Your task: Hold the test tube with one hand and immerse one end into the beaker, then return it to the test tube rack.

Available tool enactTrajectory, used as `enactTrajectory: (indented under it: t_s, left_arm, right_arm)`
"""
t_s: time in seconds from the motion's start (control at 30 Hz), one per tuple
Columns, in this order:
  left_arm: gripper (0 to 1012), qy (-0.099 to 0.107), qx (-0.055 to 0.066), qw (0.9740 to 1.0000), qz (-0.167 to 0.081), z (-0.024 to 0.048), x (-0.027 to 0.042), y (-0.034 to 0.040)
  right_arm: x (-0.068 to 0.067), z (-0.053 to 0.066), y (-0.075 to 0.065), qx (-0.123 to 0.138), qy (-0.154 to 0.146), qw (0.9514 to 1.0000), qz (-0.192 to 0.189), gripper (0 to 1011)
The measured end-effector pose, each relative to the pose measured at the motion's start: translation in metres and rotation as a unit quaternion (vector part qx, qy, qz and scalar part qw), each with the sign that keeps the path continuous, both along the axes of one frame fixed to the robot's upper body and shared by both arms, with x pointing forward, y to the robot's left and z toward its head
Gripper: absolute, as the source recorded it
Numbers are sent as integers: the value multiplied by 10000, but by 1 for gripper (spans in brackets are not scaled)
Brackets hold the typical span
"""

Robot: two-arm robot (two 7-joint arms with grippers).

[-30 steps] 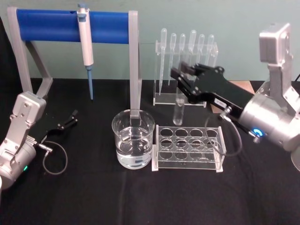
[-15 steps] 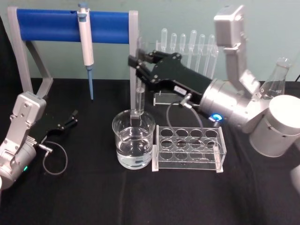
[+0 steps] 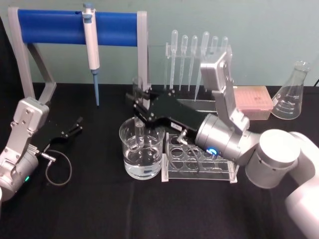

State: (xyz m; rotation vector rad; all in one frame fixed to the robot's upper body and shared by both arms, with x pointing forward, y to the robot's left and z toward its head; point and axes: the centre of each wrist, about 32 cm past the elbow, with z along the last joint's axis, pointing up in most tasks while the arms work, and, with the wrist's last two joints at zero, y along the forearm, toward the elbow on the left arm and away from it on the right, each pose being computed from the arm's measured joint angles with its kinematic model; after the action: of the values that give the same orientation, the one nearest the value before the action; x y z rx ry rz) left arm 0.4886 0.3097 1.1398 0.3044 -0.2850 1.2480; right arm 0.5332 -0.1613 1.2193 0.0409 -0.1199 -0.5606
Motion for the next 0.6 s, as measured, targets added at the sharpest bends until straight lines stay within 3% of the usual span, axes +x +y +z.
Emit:
enactTrajectory:
  t_s: [0.23, 0.6]
  left_arm:
    - [1000, 0, 0, 10000, 0, 0, 0, 0]
    - [1000, 0, 0, 10000, 0, 0, 0, 0]
  right_arm:
    - [6, -282, -16, 13, 104, 9999, -6, 224]
    - [12, -418, -40, 29, 185, 9998, -112, 224]
